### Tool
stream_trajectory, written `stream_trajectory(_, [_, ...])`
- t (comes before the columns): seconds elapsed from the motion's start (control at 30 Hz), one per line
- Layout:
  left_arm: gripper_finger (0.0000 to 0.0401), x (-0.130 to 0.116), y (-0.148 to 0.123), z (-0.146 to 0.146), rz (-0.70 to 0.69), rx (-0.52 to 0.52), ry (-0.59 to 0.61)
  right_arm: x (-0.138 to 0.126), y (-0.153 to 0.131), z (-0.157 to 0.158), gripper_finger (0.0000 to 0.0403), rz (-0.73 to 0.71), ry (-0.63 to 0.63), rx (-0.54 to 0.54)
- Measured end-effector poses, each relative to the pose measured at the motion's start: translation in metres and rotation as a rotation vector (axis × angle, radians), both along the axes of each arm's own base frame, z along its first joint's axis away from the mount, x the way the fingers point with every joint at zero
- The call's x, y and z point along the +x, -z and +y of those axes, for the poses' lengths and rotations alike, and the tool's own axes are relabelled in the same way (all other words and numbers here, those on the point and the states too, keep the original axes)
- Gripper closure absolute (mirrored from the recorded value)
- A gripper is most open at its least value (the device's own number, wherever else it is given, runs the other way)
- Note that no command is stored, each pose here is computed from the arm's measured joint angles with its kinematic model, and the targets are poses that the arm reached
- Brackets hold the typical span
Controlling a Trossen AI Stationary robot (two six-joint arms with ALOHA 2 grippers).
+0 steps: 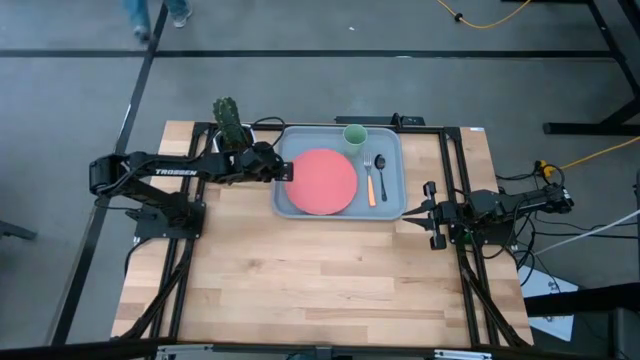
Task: Pick and place plate/cup/fork/spoon on tray
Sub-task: Put the pink plate on the gray serving tray to the left of the orange fork, then return to Home Position
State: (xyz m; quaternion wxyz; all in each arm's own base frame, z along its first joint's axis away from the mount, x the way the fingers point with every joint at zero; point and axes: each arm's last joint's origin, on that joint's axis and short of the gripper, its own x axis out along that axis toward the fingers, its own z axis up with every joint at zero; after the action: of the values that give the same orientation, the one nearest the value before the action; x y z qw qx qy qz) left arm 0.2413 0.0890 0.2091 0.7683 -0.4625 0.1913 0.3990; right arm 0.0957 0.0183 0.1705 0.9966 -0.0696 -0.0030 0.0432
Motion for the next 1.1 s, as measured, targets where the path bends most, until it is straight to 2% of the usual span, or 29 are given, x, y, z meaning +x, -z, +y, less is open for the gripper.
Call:
stream_trajectory(0.27, [0.0331, 0.0, 0.0, 0.0, -0.001, -0.003, 0.005, 0.0, 0.0, 0.0, 0.0346, 0.0, 0.0, 0.0])
stream_trajectory(0.4, [0.0334, 0.001, -0.001, -0.004, -0.035, -0.088, 0.093, 0.0, 0.0, 0.0, 0.0346, 0.0, 0.0, 0.0])
stream_trajectory(0.53, [0.0334, -0.002, -0.009, -0.009, -0.125, -0.247, 0.319, 0.0, 0.0, 0.0, 0.0346, 0.0, 0.0, 0.0])
stream_trajectory(0.67, [0.0334, -0.007, -0.021, -0.015, -0.217, -0.304, 0.608, 0.0, 0.0, 0.0, 0.0346, -0.001, 0.0, 0.0])
stream_trajectory(0.8, [0.0334, -0.012, -0.029, -0.021, -0.283, -0.361, 0.78, 0.0, 0.0, 0.0, 0.0346, 0.0, 0.0, 0.0])
stream_trajectory(0.97, [0.0334, -0.009, -0.027, -0.038, -0.225, -0.23, 0.884, 0.0, 0.0, 0.0, 0.0346, 0.0, 0.0, 0.0])
stream_trajectory(1.03, [0.0334, -0.012, -0.024, -0.044, -0.208, -0.223, 1.027, 0.0, 0.0, 0.0, 0.0346, 0.0, 0.0, 0.0])
stream_trajectory(1.1, [0.0334, -0.016, -0.021, -0.046, -0.2, -0.148, 1.17, 0.0, 0.0, 0.0, 0.0346, 0.0, 0.0, 0.0])
